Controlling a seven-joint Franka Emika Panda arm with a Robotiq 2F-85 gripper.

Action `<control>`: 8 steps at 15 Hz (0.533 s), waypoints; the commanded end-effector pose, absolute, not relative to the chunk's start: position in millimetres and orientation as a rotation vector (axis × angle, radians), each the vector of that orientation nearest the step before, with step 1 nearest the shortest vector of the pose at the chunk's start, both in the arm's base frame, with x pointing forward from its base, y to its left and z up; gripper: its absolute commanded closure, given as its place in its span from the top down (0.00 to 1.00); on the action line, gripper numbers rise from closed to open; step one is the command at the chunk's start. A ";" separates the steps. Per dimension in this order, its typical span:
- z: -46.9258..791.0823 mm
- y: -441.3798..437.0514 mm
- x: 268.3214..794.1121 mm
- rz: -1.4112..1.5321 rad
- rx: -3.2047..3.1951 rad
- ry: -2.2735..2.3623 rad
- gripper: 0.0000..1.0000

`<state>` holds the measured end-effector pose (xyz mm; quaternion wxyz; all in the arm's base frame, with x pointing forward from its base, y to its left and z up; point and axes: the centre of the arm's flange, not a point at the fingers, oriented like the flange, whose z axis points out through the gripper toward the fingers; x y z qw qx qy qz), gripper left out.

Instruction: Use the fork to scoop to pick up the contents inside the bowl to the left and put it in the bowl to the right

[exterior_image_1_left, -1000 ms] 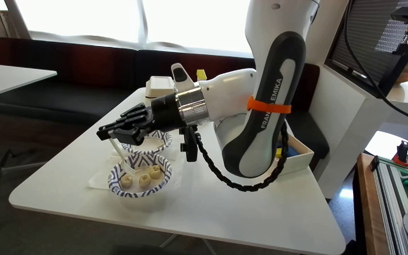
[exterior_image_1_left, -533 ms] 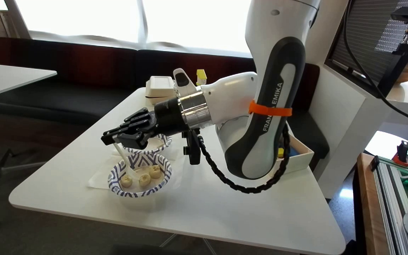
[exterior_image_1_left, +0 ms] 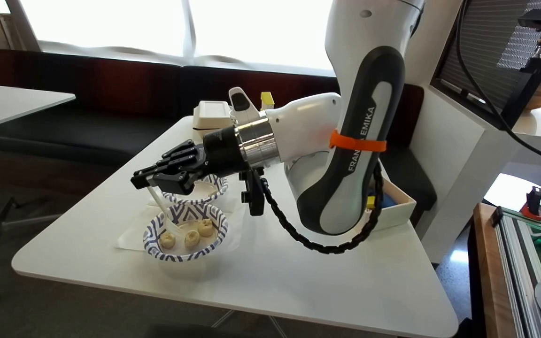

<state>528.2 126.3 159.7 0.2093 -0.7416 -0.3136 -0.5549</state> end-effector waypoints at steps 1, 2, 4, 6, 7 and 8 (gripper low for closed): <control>163.7 122.8 521.4 -1.534 -2.010 -0.878 0.03; 164.5 122.0 519.6 -1.536 -2.002 -0.887 0.03; 167.8 120.2 516.9 -1.542 -1.981 -0.892 0.03; 170.4 116.7 514.9 -1.538 -1.972 -0.891 0.03; 170.4 114.5 514.2 -1.536 -1.972 -0.893 0.03; 169.9 111.9 514.0 -1.538 -1.973 -0.893 0.03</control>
